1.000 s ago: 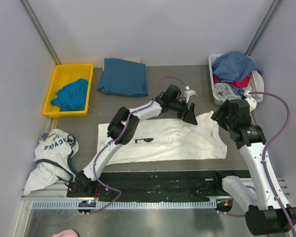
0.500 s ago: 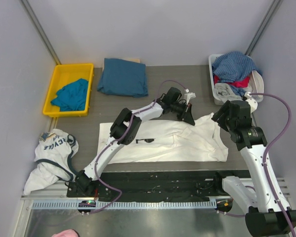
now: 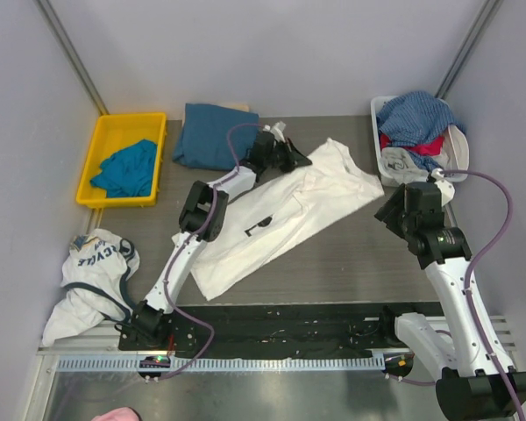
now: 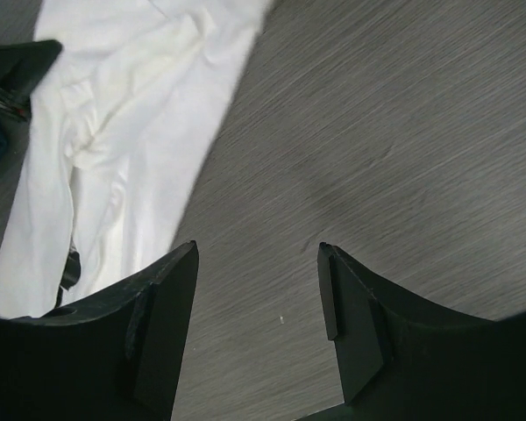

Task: Fold and stack the t-shirts
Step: Fold the tshirt

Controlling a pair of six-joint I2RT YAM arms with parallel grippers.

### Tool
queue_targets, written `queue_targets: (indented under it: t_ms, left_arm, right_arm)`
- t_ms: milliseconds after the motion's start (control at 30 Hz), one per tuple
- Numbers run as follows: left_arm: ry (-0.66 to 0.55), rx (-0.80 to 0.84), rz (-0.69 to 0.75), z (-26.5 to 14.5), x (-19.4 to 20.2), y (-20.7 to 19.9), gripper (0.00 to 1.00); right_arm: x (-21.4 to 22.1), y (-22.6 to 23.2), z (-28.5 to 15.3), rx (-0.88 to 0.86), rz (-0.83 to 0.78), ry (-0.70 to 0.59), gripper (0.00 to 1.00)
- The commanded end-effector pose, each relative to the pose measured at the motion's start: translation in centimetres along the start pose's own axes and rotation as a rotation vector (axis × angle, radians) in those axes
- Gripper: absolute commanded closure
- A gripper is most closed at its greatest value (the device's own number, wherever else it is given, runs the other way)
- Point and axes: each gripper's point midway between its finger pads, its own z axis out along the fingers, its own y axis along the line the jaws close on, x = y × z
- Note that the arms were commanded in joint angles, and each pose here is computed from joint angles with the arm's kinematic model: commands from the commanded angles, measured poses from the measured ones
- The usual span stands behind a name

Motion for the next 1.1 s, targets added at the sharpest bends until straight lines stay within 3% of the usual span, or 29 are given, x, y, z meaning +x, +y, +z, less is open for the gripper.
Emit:
queue_targets:
  t_ms: [0,133,233,267,300,333,400,567,667,700,767,833,867,933,1067]
  left_arm:
    - [-0.371,0.000,-0.104,-1.2,-10.5,-0.4,1.00]
    - [-0.499,0.008,-0.193,-1.9,-13.5,0.2,1.00]
    - [-0.507,0.048,-0.199,-2.2,-14.2,-0.4,0.54]
    - [-0.494,0.064,-0.198,-2.3,-14.1,-0.8,0.29]
    - [-0.488,0.066,-0.196,-2.4,-14.0,-0.8,0.12]
    - [-0.489,0.076,-0.187,-2.7,-14.4,-1.6,0.01]
    - [-0.474,0.096,-0.163,-3.1,-14.3,-2.6,0.00]
    - [-0.465,0.195,-0.051,-5.4,-16.4,-9.7,0.00]
    - [-0.407,0.149,0.058,-7.1,-16.5,-13.1,0.00]
    - [-0.400,0.099,0.182,-7.6,-16.5,-13.5,0.00]
    - [-0.373,-0.047,0.275,-9.4,-16.5,-13.9,0.00]
    - [-0.382,-0.226,0.432,-11.0,-17.2,-11.9,0.00]
    - [-0.331,-0.330,0.447,-11.9,-16.2,-10.1,0.00]
    - [-0.333,-0.461,0.547,-14.4,-17.2,-9.4,0.00]
    - [-0.303,-0.757,0.593,-19.4,-16.8,-5.9,0.00]
  right_arm:
    - [-0.7,0.2,-0.4,-0.016,0.025,-0.037,0.35]
    - [-0.5,0.0,-0.5,-0.012,0.028,-0.036,0.36]
    - [-0.2,-0.2,-0.4,-0.009,0.024,-0.027,0.36]
    - [0.1,-0.3,-0.3,-0.007,0.020,-0.021,0.35]
    - [0.2,-0.3,-0.2,-0.007,0.019,-0.018,0.35]
    - [0.3,-0.4,-0.1,-0.007,0.015,-0.016,0.34]
    - [0.9,-0.6,0.2,-0.003,0.006,-0.001,0.33]
    - [2.1,-0.4,0.9,-0.036,-0.002,0.026,0.32]
    - [3.4,-0.2,1.5,-0.060,-0.009,0.071,0.32]
    - [3.7,-0.2,1.7,-0.060,-0.011,0.081,0.32]
    - [4.4,-0.1,2.0,-0.071,-0.013,0.103,0.32]
    - [4.5,0.1,2.1,-0.084,-0.009,0.107,0.32]
    - [4.7,0.2,2.1,-0.087,-0.009,0.112,0.32]
    - [4.8,0.4,2.2,-0.099,-0.013,0.117,0.32]
    - [6.4,1.3,2.7,-0.153,-0.016,0.177,0.32]
